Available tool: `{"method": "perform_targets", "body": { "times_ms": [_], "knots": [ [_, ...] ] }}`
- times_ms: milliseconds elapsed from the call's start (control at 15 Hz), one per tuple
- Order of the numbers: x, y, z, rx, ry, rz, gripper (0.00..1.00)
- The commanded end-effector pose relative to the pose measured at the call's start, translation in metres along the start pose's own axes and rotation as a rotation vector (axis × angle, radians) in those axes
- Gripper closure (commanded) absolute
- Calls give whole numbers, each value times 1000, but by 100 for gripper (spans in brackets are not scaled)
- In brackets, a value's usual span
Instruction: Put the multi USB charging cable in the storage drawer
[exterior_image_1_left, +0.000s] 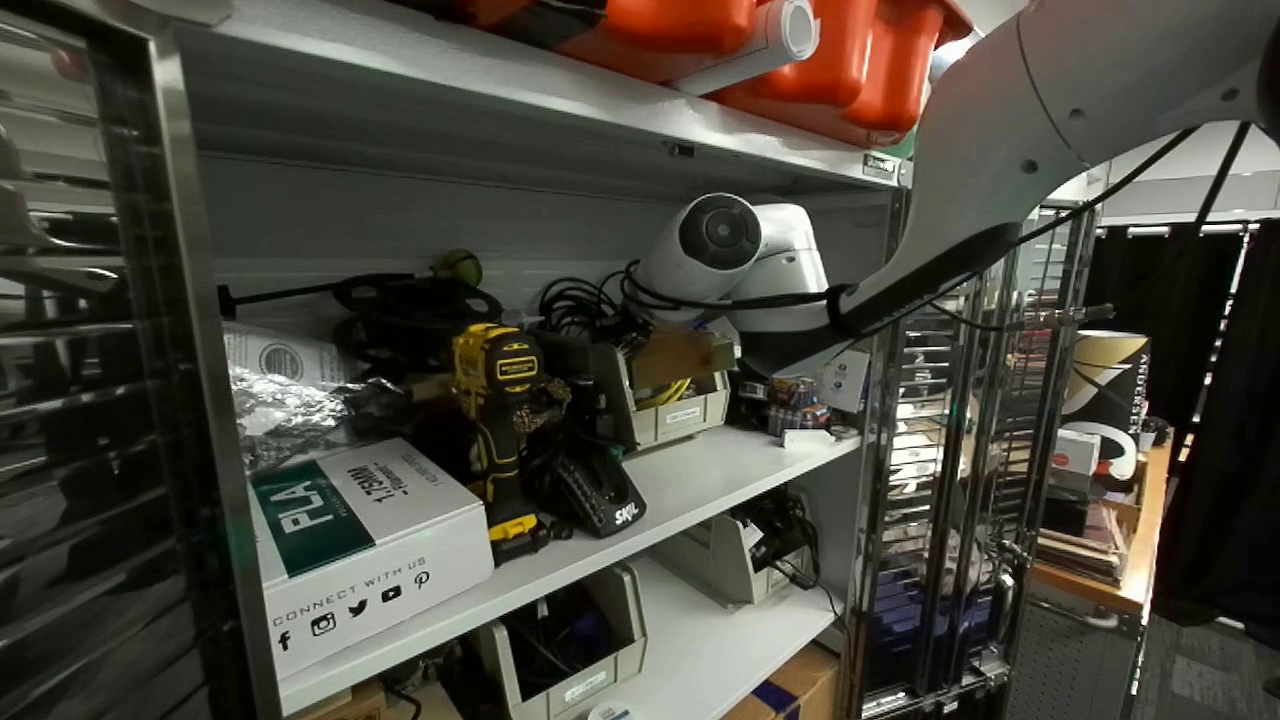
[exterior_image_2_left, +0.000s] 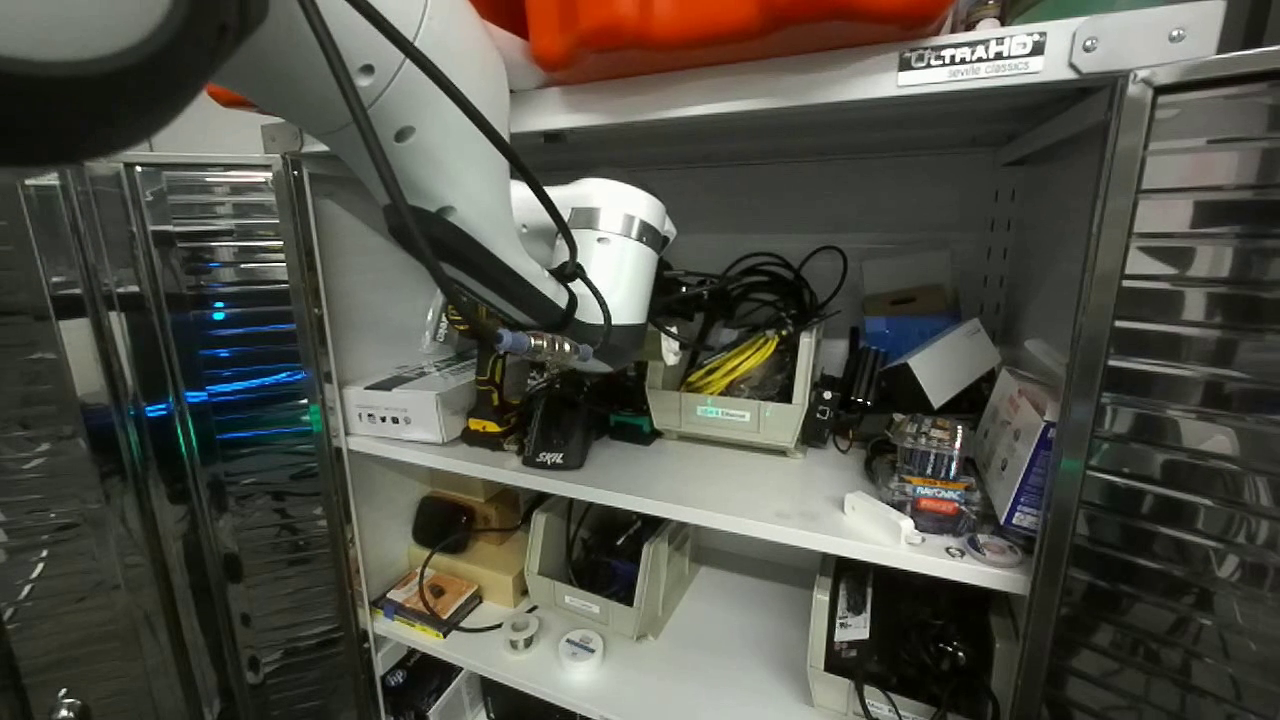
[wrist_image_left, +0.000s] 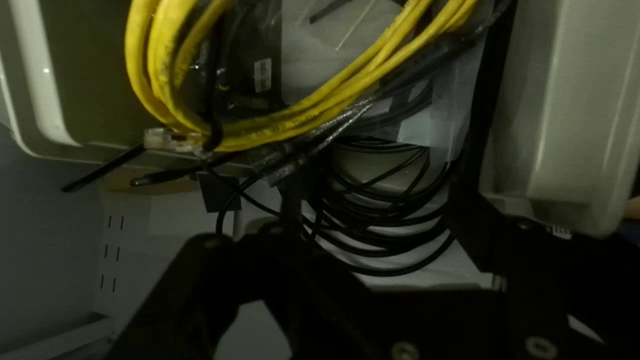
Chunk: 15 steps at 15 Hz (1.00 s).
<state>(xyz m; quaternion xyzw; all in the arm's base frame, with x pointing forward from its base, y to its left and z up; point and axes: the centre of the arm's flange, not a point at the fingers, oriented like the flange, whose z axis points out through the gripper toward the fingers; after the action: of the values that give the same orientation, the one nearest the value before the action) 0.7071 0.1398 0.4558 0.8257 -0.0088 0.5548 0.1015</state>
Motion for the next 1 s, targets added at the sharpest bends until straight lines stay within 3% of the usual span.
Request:
{"method": "perform_targets", "body": {
  "times_ms": [0, 267, 533, 667, 933],
  "knots": [
    [6, 1, -25, -7, 5, -43, 0],
    [3, 10, -79, -5, -25, -35, 0],
    [-20, 22, -144, 32, -107, -31, 0],
    [-33, 30, -169, 51, -181, -24, 0],
    [-69, 49, -210, 75, -413, -12, 0]
  ]
}}
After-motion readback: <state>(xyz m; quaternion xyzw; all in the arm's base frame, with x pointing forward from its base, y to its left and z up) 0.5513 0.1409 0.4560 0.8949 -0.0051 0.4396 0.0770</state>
